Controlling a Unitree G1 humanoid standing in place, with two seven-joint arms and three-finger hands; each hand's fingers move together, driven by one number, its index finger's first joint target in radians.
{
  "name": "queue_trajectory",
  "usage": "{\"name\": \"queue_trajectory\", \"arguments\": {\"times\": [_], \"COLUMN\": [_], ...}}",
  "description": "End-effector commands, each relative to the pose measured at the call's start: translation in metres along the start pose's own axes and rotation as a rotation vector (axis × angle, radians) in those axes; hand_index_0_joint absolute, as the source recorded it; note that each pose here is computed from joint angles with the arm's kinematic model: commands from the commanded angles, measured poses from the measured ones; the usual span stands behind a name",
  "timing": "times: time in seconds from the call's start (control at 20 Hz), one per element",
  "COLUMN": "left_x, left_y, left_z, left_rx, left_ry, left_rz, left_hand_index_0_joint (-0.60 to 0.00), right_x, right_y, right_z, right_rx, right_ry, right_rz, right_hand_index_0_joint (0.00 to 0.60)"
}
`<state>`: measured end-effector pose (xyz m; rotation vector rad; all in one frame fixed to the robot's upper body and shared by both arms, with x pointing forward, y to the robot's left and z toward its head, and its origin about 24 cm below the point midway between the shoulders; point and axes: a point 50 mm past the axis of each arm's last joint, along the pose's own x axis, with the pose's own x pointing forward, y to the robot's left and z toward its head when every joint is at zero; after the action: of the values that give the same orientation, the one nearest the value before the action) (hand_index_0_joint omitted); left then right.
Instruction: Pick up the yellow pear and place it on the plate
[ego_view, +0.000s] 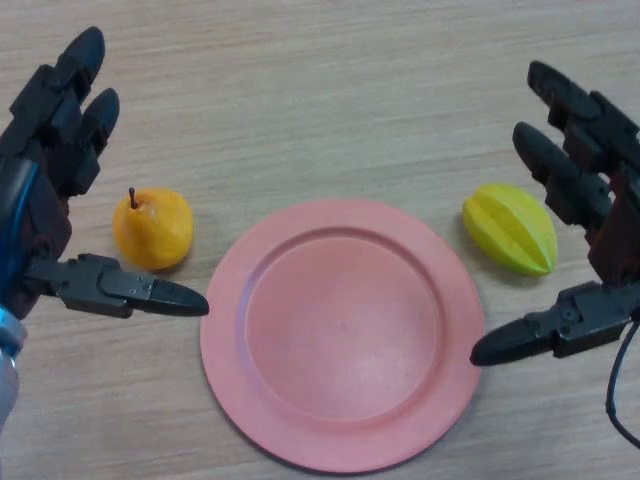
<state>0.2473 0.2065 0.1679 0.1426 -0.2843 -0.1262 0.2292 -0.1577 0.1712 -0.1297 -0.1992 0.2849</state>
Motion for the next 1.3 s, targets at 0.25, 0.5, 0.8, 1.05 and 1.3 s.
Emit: {"name": "queue_trajectory", "arguments": {"times": [0.25,0.5,0.8,1.05,1.3], "left_x": [-0.002,0.013,0.034,0.048,0.053], "left_y": [0.004,0.020,0.046,0.052,0.058], "left_z": [0.033,0.040,0.025,-0.018,-0.054], "left_rx": [0.076,0.171,0.314,0.275,0.185], "left_ry": [-0.181,-0.265,-0.283,-0.208,-0.129], "left_rz": [0.038,0.097,0.172,0.214,0.233], "left_hand_index_0_joint": [0.000,0.000,0.000,0.000,0.000], "right_x": [-0.003,-0.007,-0.014,-0.018,-0.023], "right_y": [-0.007,-0.007,-0.010,-0.013,-0.011], "right_z": [0.032,0.029,0.031,0.031,0.032], "right_rx": [-0.047,-0.075,-0.060,-0.085,-0.058], "right_ry": [-0.220,-0.197,-0.166,-0.185,-0.150], "right_rz": [-0.028,-0.029,-0.037,-0.105,-0.139], "right_hand_index_0_joint": [0.000,0.000,0.000,0.000,0.000]}}
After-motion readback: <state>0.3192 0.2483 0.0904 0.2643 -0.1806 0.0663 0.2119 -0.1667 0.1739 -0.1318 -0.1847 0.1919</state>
